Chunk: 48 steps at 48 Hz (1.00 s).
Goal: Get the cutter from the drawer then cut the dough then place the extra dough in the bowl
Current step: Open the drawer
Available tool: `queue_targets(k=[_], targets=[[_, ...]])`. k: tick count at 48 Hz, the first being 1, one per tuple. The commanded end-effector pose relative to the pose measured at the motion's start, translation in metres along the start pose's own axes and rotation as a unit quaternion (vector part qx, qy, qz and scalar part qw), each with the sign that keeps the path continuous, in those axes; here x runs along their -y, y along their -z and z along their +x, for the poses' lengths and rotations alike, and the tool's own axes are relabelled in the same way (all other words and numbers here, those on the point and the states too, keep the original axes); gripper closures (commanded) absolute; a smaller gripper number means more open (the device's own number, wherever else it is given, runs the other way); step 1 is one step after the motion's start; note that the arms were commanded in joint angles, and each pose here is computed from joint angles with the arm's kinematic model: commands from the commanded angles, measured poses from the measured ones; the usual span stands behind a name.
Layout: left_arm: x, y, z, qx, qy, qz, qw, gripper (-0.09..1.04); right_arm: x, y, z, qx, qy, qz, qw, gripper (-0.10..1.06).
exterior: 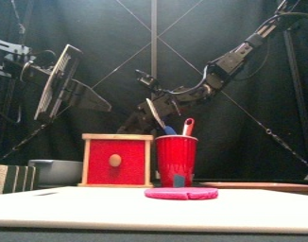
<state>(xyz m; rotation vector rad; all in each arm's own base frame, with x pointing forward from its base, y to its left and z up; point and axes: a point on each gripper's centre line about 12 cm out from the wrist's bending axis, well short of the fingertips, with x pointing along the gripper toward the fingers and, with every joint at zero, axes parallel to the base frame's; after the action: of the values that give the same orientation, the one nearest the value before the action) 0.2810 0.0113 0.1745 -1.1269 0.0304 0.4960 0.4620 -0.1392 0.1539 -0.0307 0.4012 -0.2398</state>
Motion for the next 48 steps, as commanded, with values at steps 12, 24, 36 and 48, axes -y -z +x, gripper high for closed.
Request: queue_targets(k=[12, 24, 36, 48], targets=[[-0.001, 0.012, 0.012, -0.009, -0.011, -0.122, 0.992, 0.35, 0.000, -0.007, -0.004, -0.001, 0.001, 0.000, 1.0000, 0.91], [-0.012, 0.027, 0.027, -0.015, -0.039, -0.181, 0.983, 0.10, -0.001, -0.013, -0.003, 0.006, 0.000, -0.003, 1.0000, 0.91], [-0.031, 0.036, 0.041, 0.001, -0.091, -0.203, 0.975, 0.11, -0.002, -0.023, -0.001, 0.018, -0.002, -0.007, 0.9998, 0.91], [-0.050, 0.039, 0.048, 0.031, -0.134, -0.206, 0.969, 0.17, -0.006, -0.022, 0.000, 0.012, -0.005, -0.008, 0.9999, 0.91]])
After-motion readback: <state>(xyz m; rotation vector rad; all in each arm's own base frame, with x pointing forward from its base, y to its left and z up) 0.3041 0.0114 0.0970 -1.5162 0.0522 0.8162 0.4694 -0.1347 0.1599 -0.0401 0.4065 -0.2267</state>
